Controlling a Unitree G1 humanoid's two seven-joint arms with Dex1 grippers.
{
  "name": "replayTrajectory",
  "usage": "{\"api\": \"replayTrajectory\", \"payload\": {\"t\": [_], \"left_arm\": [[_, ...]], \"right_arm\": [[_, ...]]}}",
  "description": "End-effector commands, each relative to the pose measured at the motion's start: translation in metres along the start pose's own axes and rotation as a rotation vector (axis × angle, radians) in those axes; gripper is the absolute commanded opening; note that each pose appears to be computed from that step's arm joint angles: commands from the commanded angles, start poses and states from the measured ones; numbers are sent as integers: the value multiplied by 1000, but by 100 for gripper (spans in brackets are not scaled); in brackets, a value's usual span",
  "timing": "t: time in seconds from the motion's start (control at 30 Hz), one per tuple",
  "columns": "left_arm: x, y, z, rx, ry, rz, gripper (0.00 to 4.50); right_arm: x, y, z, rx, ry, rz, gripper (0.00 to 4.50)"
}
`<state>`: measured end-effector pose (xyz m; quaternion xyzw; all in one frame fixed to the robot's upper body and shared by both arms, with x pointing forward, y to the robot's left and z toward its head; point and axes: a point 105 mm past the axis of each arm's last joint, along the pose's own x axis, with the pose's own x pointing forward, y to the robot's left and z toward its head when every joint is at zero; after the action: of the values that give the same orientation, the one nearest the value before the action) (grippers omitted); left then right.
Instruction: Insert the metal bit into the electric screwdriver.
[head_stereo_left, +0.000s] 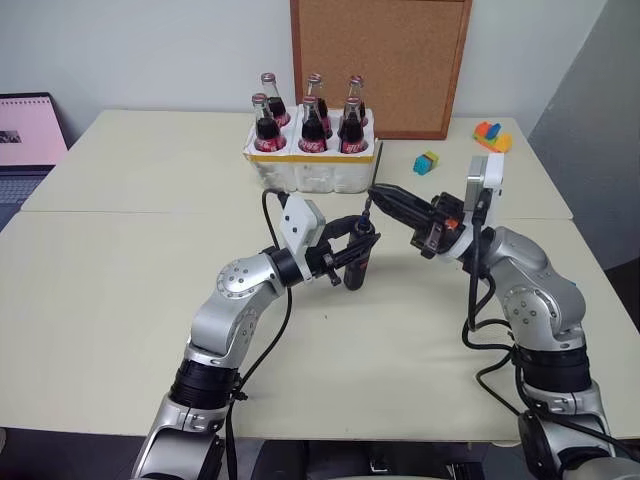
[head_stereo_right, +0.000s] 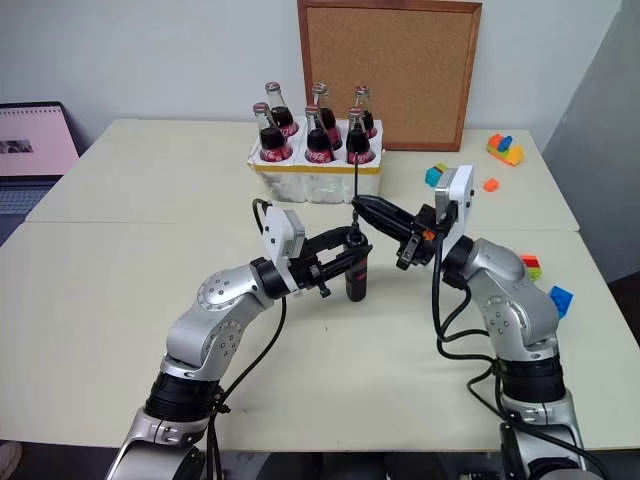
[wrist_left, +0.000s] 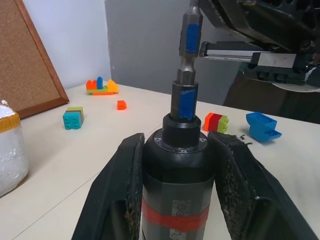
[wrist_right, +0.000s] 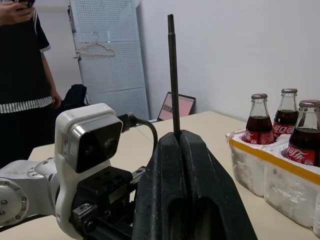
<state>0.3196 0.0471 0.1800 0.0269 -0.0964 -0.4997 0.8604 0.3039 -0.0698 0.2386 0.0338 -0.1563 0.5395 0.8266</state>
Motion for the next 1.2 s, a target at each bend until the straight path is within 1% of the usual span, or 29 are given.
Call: {"api": "replayTrajectory", "payload": {"t": [0.03,0.23,0.43,0.8,1.0,1.2], "left_arm": [[-2,1,-3,25,32,6,164],[-2,1,-4,27,33,3,164],[-2,2,-3,28,31,12,164],[-2,8,-1,29,21,39,164],[-2,9,-1,28,19,46,164],[-2,11,0,25,13,59,164]], "right_arm": [[2,9,-8,-23,68,38,0],[3,2,-11,22,132,-24,0],[1,1,-12,62,174,-31,0],[-2,-4,-5,115,147,-57,0],[1,-1,-1,108,136,-40,0],[2,1,-2,133,121,-43,0]]}}
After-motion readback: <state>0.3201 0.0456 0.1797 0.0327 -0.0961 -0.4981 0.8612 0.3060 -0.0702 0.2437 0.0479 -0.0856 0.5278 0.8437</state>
